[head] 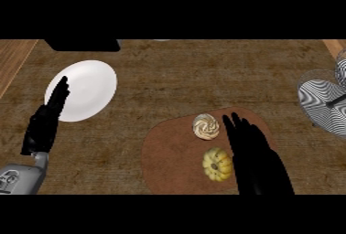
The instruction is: Pick the squash from the cutting board and place it in the tiered basket
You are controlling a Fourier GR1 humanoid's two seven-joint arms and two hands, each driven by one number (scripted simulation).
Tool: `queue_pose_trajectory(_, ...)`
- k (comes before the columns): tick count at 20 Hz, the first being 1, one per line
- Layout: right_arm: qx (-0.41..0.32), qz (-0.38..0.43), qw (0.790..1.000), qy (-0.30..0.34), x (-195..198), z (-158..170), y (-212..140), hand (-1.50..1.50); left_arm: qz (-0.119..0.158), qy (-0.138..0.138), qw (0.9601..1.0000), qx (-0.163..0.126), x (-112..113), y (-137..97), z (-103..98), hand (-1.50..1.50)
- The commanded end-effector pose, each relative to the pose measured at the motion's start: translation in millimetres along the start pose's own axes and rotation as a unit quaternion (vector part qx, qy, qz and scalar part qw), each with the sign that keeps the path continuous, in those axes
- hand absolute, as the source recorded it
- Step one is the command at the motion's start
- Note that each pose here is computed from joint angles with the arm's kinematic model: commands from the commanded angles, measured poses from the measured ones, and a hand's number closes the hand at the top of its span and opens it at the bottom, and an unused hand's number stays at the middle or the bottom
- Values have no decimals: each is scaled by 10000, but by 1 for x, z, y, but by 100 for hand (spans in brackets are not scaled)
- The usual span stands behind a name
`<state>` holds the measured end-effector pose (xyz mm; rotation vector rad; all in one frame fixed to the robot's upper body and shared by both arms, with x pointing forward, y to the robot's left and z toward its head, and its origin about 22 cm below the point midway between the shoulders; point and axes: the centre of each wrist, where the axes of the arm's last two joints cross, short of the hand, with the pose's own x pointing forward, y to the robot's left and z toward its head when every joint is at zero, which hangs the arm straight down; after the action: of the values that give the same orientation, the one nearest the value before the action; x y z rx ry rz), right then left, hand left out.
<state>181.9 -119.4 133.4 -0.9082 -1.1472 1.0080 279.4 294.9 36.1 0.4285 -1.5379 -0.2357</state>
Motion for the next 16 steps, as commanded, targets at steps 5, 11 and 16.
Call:
queue_pose_trajectory(5,290,583,9929,993,34,4,16,-150,41,4,10000,30,-1,6,-2,0)
queue_pose_trajectory(11,246,989,9900,976,41,-8,35,-150,28,20,10000,64,-19,2,3,0)
queue_pose_trajectory(16,-77,1279,9861,1060,40,2,35,-150,-6,29,10000,1,-8,-8,10,0)
